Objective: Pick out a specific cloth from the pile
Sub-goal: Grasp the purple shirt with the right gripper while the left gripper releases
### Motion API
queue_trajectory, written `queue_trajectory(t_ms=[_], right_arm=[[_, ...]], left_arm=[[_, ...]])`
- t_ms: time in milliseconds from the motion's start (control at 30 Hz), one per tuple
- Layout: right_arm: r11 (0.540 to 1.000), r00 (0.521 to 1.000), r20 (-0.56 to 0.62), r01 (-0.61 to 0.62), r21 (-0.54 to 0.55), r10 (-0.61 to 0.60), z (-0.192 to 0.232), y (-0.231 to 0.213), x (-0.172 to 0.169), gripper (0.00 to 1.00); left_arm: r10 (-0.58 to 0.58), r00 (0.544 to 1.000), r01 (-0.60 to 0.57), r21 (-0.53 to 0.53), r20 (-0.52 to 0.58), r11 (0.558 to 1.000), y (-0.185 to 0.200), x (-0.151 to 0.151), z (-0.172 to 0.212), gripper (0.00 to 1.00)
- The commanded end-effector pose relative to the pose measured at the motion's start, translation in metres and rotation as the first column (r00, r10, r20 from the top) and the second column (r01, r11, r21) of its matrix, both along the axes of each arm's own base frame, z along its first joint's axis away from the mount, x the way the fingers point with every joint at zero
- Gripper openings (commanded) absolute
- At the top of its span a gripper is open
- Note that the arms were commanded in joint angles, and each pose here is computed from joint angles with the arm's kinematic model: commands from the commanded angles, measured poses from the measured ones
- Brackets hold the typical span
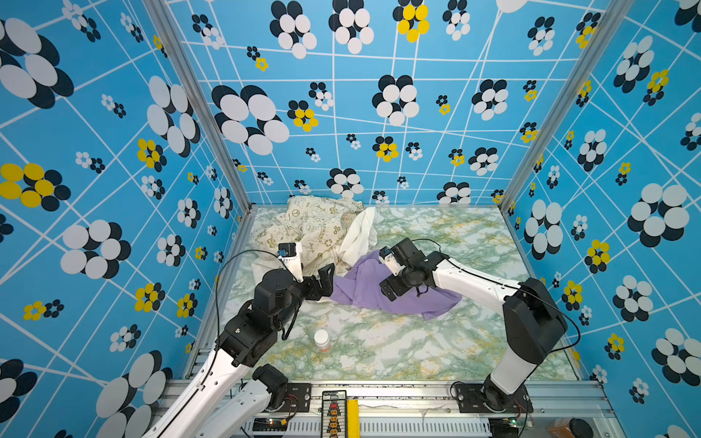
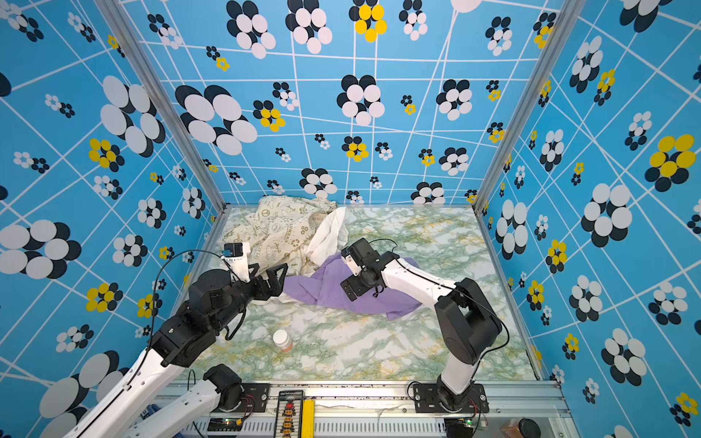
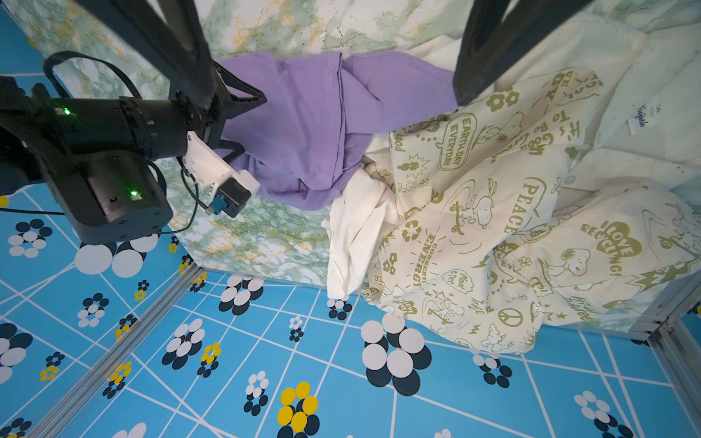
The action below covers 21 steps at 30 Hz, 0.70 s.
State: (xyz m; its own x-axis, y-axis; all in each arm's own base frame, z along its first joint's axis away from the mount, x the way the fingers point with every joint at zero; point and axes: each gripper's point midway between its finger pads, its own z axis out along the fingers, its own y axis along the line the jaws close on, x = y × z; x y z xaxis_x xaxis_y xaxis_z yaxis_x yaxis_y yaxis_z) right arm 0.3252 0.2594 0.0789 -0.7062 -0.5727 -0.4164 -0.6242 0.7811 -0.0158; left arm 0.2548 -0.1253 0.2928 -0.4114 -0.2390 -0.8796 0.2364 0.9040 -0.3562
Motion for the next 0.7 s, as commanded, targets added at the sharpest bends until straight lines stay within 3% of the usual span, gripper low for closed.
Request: queue_trajectory(t_ms=[0,100,133,233,300,400,533,667], right_arm=[[0.992,0.994,-0.054,0.085,-0.095,-0.091,-0.019,-0.014,0.001,0.99],[0.987,0.990,-0.071,0.116,-0.116,-0.125,-0.033,-0.016,0.002,0.96],[0.986,0.989,-0.070,0.123,-0.113,-0.131,-0.035,-0.016,0.003,0.90],[0.984,0.984,-0.074,0.152,-0.096,-0.159,-0.042,-0.019,0.006,0.66],[0.981,0.979,-0.084,0.178,-0.077,-0.184,-0.044,-0.022,0.008,0.58],[0.977,0.972,-0.098,0.209,-0.042,-0.213,-0.044,-0.027,0.011,0.36],[0.962,0.960,-0.106,0.266,0.065,-0.258,-0.029,-0.031,0.021,0.06],[0.943,0.955,-0.019,0.295,0.152,-0.295,0.009,-0.042,0.037,0.02]], left_arm=[[0.003,1.000,-0.003,-0.015,-0.014,1.000,0.002,-0.003,-0.004,0.99],[0.000,1.000,0.000,-0.017,-0.010,1.000,0.002,-0.004,-0.003,0.99],[0.001,1.000,-0.001,-0.017,-0.010,1.000,0.002,-0.004,-0.003,0.99],[0.005,1.000,-0.005,-0.023,-0.004,1.000,0.004,-0.004,-0.002,0.99],[0.007,1.000,-0.008,-0.025,-0.002,1.000,0.004,-0.004,-0.003,0.99],[0.010,1.000,-0.010,-0.034,0.003,0.999,0.004,-0.003,-0.003,0.99],[0.010,1.000,-0.010,-0.038,0.005,0.999,0.003,-0.003,-0.003,0.99],[0.012,1.000,-0.011,-0.039,0.007,0.999,0.004,-0.003,-0.003,0.99]])
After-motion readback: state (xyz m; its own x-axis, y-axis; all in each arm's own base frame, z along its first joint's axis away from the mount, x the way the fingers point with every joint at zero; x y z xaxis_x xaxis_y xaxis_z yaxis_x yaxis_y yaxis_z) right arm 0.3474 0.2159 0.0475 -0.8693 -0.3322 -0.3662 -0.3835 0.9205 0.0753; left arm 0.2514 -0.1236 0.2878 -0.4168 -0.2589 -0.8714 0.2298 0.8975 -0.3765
